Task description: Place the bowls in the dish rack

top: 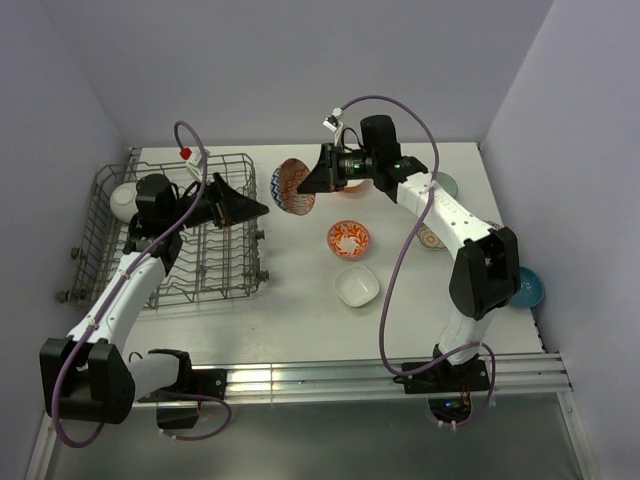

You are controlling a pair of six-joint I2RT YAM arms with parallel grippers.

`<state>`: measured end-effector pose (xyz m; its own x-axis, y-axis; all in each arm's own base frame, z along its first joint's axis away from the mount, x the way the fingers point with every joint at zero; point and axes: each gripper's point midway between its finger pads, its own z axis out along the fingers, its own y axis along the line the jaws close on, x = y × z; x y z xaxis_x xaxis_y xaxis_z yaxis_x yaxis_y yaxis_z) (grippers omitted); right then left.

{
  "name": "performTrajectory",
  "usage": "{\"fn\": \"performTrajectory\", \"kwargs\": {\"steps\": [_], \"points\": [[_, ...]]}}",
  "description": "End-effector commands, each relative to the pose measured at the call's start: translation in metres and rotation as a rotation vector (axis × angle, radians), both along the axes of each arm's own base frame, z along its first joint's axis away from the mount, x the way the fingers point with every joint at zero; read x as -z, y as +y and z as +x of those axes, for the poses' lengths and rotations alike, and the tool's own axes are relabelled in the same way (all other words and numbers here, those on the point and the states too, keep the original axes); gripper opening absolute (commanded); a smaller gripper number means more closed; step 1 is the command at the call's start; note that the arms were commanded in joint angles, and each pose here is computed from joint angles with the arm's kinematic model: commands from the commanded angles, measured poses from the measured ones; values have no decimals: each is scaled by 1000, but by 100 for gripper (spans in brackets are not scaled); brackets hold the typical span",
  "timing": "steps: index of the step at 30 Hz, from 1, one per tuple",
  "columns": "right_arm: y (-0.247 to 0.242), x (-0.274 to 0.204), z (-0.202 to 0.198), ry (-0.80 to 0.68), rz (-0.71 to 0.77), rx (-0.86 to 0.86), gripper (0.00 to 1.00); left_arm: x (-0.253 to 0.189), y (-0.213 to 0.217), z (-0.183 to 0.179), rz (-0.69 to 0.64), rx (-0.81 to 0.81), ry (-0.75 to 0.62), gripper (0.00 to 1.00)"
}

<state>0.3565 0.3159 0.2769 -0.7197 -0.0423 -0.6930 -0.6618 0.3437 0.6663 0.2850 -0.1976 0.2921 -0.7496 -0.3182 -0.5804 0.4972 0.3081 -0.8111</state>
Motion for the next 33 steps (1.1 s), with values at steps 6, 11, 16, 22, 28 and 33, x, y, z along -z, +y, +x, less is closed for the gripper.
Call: {"fn": "performTrajectory", "kwargs": {"steps": [6, 11, 16, 22, 28, 33], "points": [[18, -7, -3, 54, 83, -33, 0, -45, -12, 5, -71, -41, -116, 100], [26, -2, -12, 52, 62, -51, 0, -49, -18, 8, -77, -49, -124, 99], [31, 3, -17, 78, 65, -62, 0, -45, -24, 15, -35, -84, -113, 99], [34, 8, -19, 88, 56, -58, 0, -49, -26, 15, -44, -73, -128, 98], [35, 16, -17, 92, 29, -48, 0, -49, -31, 7, -58, -34, -121, 81], [37, 18, -16, 78, 5, -43, 0, -45, -33, 8, -48, -26, -104, 73]]}}
